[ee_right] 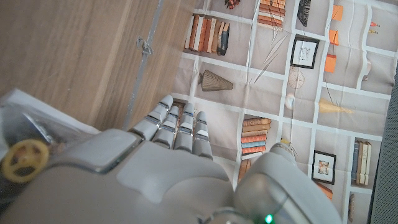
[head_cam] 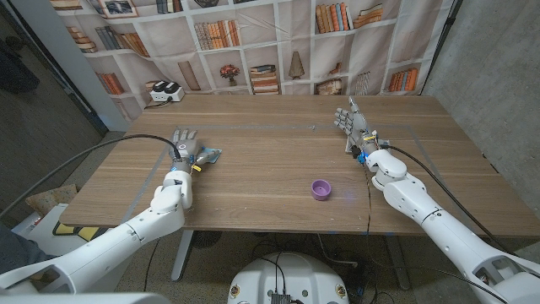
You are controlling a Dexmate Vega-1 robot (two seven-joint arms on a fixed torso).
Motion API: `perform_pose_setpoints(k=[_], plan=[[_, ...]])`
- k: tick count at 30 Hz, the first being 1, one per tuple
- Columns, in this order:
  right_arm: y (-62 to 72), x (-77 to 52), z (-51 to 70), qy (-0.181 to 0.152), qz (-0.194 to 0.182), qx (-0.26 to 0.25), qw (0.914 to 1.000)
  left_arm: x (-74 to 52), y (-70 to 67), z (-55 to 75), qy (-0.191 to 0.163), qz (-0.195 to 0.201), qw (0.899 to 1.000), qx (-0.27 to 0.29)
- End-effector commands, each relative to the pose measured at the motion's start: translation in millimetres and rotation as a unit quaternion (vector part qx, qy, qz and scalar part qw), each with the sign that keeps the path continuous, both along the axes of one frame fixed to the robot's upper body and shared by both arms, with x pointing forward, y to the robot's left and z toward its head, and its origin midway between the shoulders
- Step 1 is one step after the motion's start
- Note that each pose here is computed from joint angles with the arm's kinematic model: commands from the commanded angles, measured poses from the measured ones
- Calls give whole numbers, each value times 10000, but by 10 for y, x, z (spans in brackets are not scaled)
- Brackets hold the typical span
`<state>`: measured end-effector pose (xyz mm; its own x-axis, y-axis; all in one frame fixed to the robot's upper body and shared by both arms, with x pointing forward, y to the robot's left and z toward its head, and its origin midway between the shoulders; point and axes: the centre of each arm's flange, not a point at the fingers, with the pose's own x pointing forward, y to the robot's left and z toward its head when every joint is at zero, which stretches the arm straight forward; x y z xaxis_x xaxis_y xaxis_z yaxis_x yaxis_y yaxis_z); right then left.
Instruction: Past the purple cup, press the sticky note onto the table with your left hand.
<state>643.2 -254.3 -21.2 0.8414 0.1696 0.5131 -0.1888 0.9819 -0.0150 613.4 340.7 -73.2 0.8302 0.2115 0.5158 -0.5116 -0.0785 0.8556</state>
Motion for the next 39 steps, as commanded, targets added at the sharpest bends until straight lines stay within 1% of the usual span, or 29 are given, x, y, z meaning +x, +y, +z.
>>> perform_pose_setpoints(k=[1,5,7,9,12,18,20,24,29,34,39], plan=[[60,41,38,-3,47,-50,10000,-60,103,21,-73,103,9999,-23],[65,39,44,-40,56,-60,10000,-108,102,94,-170,-57,9997,-165],[59,26,47,-73,53,-63,9999,-139,70,152,-134,-84,9997,-183],[47,10,44,-106,46,-56,9999,-175,18,215,-97,-98,9998,-173],[19,-13,32,-141,49,-27,9999,-246,-73,300,-147,-178,9996,-146],[-25,-49,9,-216,88,-11,9997,-412,-237,462,-234,-335,9991,-125],[-48,-67,2,-245,102,-15,9996,-470,-295,504,-236,-447,9986,-186],[-81,-87,-18,-262,115,6,9996,-515,-351,522,-224,-507,9981,-260],[-105,-92,-47,-274,138,21,9995,-553,-383,538,-290,-585,9973,-344],[-107,-82,-72,-279,180,30,9994,-595,-410,558,-472,-787,9944,-515],[-75,-83,-83,-327,252,2,9991,-624,-422,582,-614,-1076,9884,-881]])
